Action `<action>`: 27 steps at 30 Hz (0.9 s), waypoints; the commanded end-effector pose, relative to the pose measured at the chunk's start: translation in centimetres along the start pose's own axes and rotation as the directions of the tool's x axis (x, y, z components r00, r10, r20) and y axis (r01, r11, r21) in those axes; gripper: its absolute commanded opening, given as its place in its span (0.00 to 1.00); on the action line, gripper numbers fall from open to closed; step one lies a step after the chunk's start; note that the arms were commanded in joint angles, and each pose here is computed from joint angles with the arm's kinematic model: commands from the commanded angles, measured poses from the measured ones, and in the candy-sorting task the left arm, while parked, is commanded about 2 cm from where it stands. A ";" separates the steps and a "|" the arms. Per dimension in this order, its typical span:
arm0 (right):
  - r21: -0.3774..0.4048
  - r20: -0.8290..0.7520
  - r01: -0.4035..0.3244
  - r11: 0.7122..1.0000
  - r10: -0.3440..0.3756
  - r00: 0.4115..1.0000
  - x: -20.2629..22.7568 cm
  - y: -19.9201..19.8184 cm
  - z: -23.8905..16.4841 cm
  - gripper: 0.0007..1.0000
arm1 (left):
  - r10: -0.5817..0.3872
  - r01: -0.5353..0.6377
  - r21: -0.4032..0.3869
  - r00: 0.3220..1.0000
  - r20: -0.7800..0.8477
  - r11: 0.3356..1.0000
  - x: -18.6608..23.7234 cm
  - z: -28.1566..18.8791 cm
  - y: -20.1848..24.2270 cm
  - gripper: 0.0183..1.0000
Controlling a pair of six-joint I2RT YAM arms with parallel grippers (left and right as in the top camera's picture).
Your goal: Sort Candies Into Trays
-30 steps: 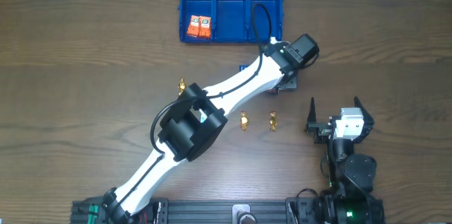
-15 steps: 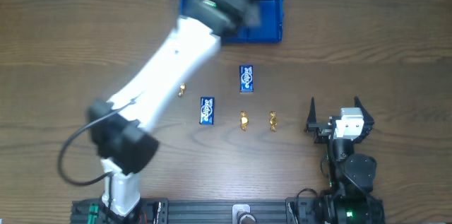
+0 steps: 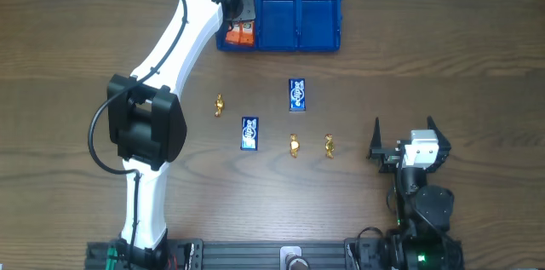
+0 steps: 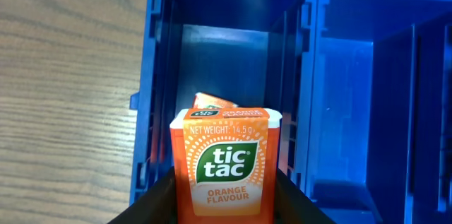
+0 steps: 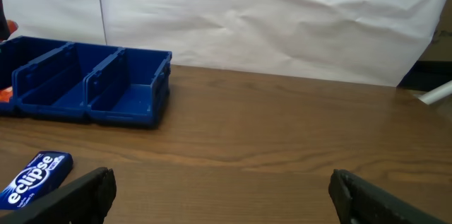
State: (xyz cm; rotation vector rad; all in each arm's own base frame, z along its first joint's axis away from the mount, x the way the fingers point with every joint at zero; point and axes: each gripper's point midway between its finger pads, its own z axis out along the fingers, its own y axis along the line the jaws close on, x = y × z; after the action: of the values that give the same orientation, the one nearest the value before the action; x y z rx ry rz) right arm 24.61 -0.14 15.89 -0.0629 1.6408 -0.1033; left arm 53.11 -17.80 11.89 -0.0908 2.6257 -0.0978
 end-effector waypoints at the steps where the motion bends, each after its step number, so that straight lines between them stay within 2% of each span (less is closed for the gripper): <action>1: 0.003 0.000 0.009 1.000 -0.009 1.000 0.1 -0.1 0.0 1.00 | 0.032 -0.032 -0.004 0.999 -0.021 0.999 0.3 1.0 0.6 0.63; 3: 0.003 0.000 0.009 1.000 -0.009 1.000 0.1 -0.1 0.0 1.00 | 0.022 -0.022 -0.009 1.000 0.002 1.000 -0.4 0.3 1.1 0.85; 4: 0.003 0.000 0.009 1.000 -0.009 1.000 0.1 -0.1 0.0 1.00 | 0.010 -0.009 -0.002 0.999 0.034 1.000 -1.4 -1.4 1.4 0.90; 7: 0.003 0.000 0.009 1.000 -0.009 1.000 0.1 -0.1 0.0 1.00 | -0.013 0.013 -0.001 0.987 0.163 1.000 -3.6 -8.2 2.5 0.93; 10: 0.003 0.000 0.009 1.000 -0.009 1.000 0.1 -0.1 0.0 1.00 | -0.046 0.042 0.021 0.937 0.345 0.999 -4.1 -16.1 4.2 0.93; 13: 0.003 0.000 0.009 1.000 -0.009 1.000 0.1 -0.1 0.0 1.00 | -0.048 0.007 0.078 0.841 0.539 0.997 -2.1 -23.6 6.2 0.95; 17: 0.003 0.000 0.009 1.000 -0.009 1.000 0.1 -0.1 0.0 1.00 | -0.001 -0.088 0.084 0.685 0.729 0.993 3.3 -29.5 9.6 1.00; 21: 0.003 0.000 0.009 1.000 -0.009 1.000 0.1 -0.1 0.0 1.00 | -0.032 -0.111 0.113 0.557 0.830 0.987 9.5 -30.6 12.9 1.00; 25: 0.003 0.000 0.009 1.000 -0.009 1.000 0.1 -0.1 0.0 1.00 | -0.050 -0.091 0.106 0.477 0.878 0.990 15.5 -27.6 15.5 1.00; 27: 0.003 0.000 0.009 1.000 -0.009 1.000 0.1 -0.1 0.0 1.00 | -0.052 -0.080 0.100 0.459 0.887 0.992 17.3 -25.5 16.2 1.00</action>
State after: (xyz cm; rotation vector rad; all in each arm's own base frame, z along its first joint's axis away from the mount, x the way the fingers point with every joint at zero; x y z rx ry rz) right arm 24.60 -0.17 15.96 -0.0617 1.6378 -0.1040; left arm 25.37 -1.75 27.43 -0.0767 1.5309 -0.1641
